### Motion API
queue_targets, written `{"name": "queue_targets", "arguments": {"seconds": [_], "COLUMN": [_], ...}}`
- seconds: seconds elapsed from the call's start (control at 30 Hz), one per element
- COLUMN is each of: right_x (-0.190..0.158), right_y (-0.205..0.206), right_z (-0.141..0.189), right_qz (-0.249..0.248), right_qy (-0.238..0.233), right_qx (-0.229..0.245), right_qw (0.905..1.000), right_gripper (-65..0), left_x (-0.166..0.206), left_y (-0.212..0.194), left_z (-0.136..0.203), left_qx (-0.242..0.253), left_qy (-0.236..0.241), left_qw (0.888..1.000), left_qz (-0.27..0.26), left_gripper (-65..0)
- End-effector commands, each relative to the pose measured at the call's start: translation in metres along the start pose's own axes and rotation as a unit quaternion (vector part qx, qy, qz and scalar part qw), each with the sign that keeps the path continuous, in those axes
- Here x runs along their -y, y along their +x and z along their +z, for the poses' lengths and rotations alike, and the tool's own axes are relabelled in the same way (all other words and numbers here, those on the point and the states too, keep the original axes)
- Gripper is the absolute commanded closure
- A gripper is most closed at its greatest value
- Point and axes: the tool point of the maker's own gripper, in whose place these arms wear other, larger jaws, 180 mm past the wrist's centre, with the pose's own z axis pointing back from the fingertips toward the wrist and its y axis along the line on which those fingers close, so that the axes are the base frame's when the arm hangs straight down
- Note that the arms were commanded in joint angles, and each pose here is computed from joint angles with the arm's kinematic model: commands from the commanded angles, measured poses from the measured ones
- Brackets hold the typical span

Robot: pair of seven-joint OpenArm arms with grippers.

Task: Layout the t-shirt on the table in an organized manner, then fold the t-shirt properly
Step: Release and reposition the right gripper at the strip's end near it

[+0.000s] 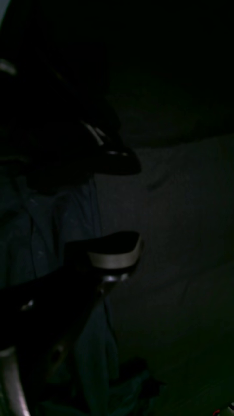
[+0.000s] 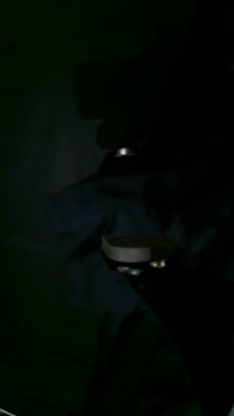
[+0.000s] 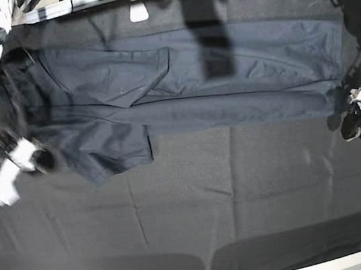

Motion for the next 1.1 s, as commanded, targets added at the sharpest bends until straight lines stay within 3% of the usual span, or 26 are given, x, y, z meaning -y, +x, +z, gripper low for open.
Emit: {"name": "queue_targets", "arguments": {"seconds": [0.0, 0.17, 0.37, 0.6, 0.93, 1.07], "right_x": [-0.002, -0.017, -0.010, 0.008, 0.013, 0.001], "right_y": [0.026, 0.052, 0.060, 0.030, -0.007, -0.006], "right_z": [-0.001, -0.040, -0.071, -0.087, -0.093, -0.098], "right_qz": [0.014, 0.014, 0.017, -0.002, -0.030, -0.038], "right_qy": [0.009, 0.051, 0.035, 0.013, 0.018, 0.037], "right_qx": [0.025, -0.003, -0.074, -0.162, -0.200, -0.199], "right_qw": [0.9995, 0.9986, 0.9965, 0.9866, 0.9791, 0.9786], "right_gripper": [-28.7, -28.7, -28.7, -28.7, -28.2, -14.2], "left_x": [0.000, 0.000, 0.000, 0.000, -0.001, -0.001], "left_y": [0.022, 0.022, 0.022, 0.022, 0.022, 0.022], "left_z": [0.003, 0.003, 0.003, 0.003, 0.003, 0.003], "left_qx": [0.029, 0.029, 0.029, 0.029, 0.029, 0.029], "left_qy": [-0.002, -0.002, -0.002, -0.002, -0.002, -0.002], "left_qw": [0.999, 0.999, 0.999, 0.999, 0.999, 0.999], "left_qz": [-0.015, -0.015, -0.015, -0.015, -0.015, -0.015], "left_gripper": [-29.2, -29.2, -29.2, -29.2, -29.2, -29.2]}}
